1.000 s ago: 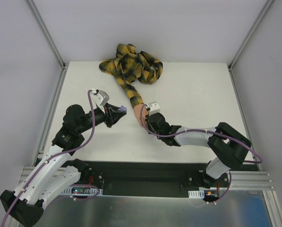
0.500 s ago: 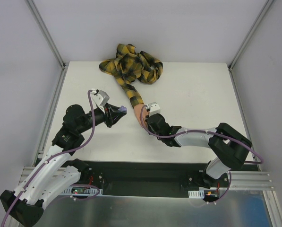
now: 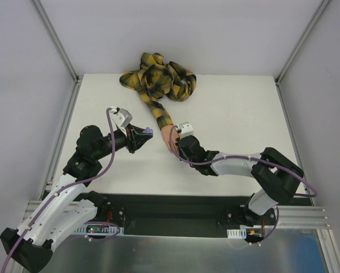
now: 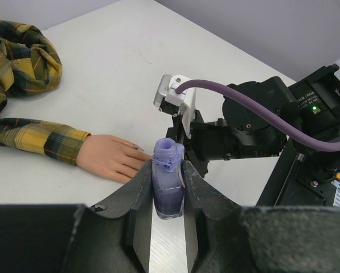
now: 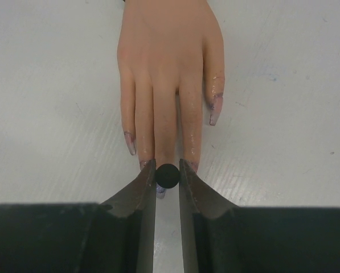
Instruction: Paint the nails
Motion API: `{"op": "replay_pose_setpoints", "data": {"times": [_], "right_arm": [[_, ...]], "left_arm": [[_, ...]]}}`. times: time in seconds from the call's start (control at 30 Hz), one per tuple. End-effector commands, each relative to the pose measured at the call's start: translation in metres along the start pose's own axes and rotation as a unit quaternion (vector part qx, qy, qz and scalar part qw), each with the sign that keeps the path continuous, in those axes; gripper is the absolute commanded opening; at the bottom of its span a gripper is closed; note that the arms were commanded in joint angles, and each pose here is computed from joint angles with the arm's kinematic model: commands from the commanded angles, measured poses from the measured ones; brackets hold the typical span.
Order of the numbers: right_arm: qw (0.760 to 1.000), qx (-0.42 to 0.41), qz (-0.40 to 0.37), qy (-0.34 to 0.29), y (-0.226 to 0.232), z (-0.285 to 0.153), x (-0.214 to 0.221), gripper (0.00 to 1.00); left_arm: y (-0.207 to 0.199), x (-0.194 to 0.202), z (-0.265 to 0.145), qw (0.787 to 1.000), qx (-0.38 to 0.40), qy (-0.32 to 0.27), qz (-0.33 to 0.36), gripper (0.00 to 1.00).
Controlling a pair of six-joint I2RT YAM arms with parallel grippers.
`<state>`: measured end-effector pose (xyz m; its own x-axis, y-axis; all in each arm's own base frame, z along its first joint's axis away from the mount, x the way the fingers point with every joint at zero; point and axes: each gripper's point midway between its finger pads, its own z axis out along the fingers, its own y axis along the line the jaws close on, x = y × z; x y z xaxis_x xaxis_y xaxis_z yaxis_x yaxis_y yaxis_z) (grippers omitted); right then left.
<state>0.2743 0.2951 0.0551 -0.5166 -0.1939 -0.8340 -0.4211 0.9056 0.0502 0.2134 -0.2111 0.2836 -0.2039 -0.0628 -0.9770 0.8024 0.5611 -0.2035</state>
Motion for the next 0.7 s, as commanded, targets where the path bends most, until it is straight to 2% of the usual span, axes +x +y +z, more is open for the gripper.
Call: {"op": "replay_pose_setpoints", "data": {"times": [0.0,0.4,0.67], "right_arm": [[0.999,-0.011,0.011,-0.035,0.009,0.006,-0.029,0.0],[0.999,-0.031,0.008,-0.035,0.015,0.008,-0.031,0.01],[0.999,-0.013,0.025,-0.026,0.006,0.004,-0.022,0.0]], "left_arm": [[-0.007,-0.028,-0.002,0.999,0.014,-0.034,0.018,0.0],[-0.007,-0.027,-0.002,0.999,0.014,-0.033,0.018,0.0],[-0.007,-0.027,-0.002,0.999,0.014,-0.033,0.018,0.0]]}}
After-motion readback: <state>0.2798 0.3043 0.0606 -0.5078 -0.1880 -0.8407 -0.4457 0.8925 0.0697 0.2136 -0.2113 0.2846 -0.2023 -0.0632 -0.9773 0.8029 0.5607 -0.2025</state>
